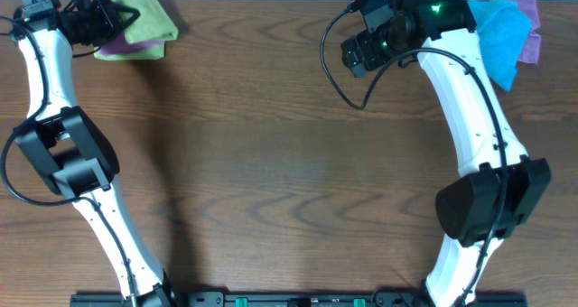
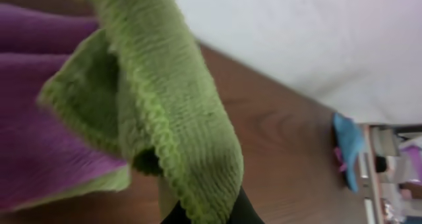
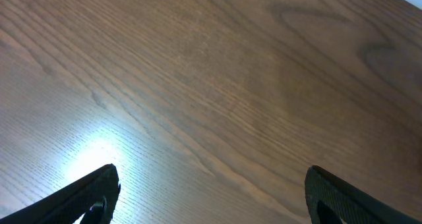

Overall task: Fold the cloth
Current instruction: 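Lower the green bundle onto the stack and open the left gripper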

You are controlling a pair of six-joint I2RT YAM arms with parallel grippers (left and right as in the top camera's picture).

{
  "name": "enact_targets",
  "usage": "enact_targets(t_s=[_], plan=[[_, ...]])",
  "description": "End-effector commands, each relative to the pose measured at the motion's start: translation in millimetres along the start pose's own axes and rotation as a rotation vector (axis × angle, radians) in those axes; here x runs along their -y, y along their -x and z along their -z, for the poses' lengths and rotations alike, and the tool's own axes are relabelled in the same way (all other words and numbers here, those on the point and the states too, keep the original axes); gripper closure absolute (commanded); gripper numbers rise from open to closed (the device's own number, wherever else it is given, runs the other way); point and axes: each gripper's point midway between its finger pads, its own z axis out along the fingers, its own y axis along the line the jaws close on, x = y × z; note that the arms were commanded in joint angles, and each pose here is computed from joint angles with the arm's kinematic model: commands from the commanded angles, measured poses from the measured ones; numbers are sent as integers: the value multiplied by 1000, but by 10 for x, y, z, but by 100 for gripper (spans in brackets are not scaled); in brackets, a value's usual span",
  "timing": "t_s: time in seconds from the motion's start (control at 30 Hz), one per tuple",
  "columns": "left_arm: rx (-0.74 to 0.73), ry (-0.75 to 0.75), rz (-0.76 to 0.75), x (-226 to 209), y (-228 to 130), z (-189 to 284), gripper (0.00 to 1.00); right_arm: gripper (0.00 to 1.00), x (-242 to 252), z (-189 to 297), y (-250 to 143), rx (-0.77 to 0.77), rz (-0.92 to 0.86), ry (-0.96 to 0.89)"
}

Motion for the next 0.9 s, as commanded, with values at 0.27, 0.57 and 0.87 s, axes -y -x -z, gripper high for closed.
enact_targets(t_s=[0.27, 0.57, 0.87], plan=[[39, 164, -113, -302, 116, 40, 94, 10, 25, 42, 6, 4, 13, -9], [92, 159, -166, -287, 269, 71, 94, 10, 25, 42, 6, 4, 13, -9], [86, 252, -190, -467, 262, 130, 94, 10, 25, 42, 6, 4, 13, -9]])
